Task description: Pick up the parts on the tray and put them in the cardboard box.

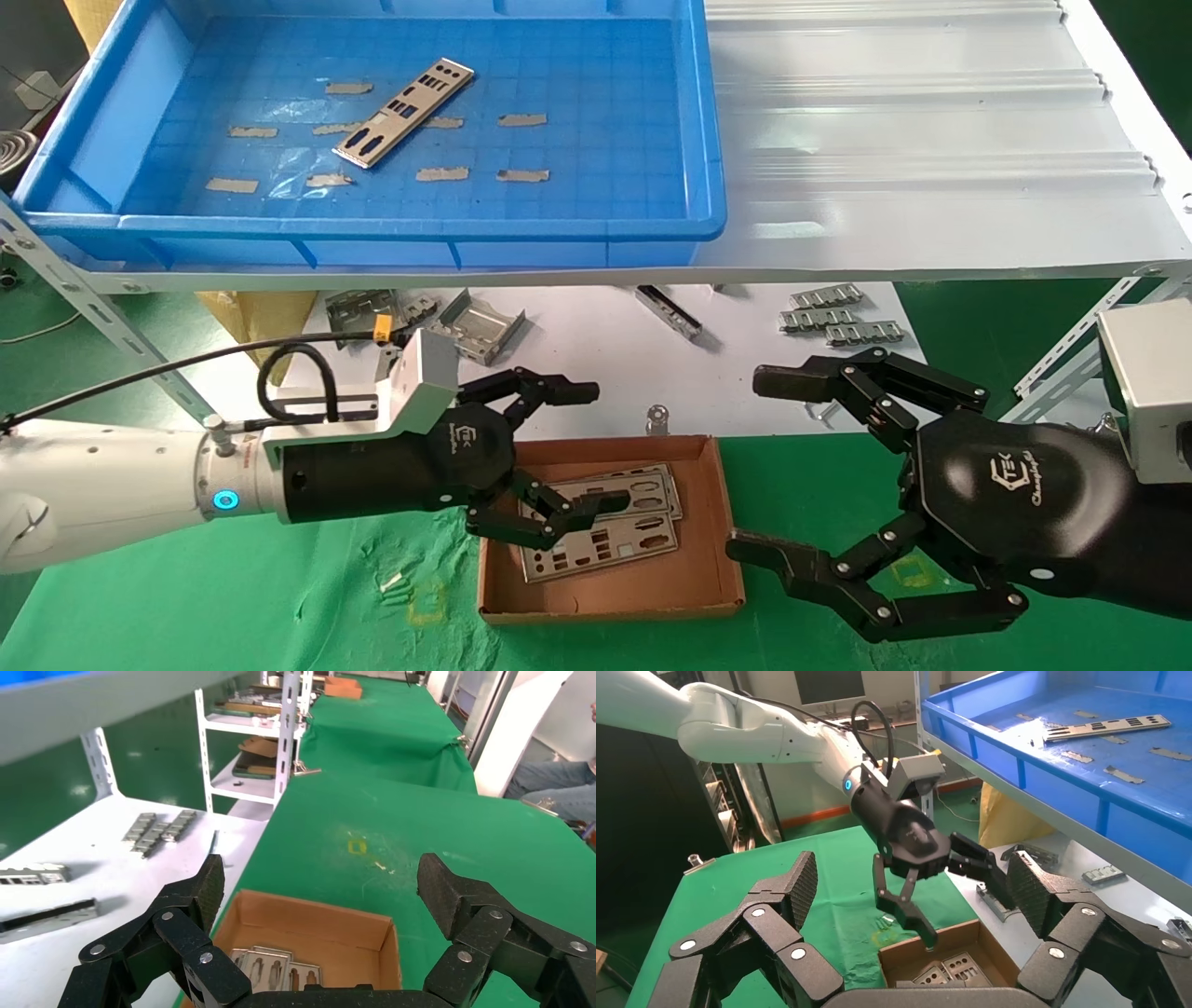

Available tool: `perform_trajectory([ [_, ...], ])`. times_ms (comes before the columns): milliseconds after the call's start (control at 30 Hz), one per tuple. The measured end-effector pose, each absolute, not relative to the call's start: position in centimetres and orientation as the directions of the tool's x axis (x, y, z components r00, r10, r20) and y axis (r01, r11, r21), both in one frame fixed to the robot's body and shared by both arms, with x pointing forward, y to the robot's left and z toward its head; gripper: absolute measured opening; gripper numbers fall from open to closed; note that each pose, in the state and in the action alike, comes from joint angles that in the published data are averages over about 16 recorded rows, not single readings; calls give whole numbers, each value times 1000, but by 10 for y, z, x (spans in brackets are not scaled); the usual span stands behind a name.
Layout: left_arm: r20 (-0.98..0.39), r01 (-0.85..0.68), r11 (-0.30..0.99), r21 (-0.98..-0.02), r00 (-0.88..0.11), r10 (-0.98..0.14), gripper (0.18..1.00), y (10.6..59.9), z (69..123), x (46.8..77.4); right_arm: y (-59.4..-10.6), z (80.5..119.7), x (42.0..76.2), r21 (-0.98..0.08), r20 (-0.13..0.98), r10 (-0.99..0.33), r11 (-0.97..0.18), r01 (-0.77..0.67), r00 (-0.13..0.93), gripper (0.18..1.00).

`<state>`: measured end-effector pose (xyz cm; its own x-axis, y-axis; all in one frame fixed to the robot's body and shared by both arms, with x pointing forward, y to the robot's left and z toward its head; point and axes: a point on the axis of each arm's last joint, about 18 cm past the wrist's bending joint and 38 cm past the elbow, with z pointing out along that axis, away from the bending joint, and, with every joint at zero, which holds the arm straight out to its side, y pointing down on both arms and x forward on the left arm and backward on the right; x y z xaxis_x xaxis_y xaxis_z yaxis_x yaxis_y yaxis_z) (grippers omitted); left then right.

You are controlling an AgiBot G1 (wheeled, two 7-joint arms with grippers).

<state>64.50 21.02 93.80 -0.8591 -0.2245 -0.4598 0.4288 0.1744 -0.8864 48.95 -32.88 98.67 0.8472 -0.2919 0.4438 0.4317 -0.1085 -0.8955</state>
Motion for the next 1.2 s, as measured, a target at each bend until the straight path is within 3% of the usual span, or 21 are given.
perform_trajectory([
  [567,-457,448,94,-889,-851,-258,1001,259,962,598,-329,987,490,-895,444,-292,-109,432,847,1000],
  [1200,-472,466,84,-881,-852,-224,1001,294,985,520,-329,987,490,-895,444,-292,-109,432,847,1000],
])
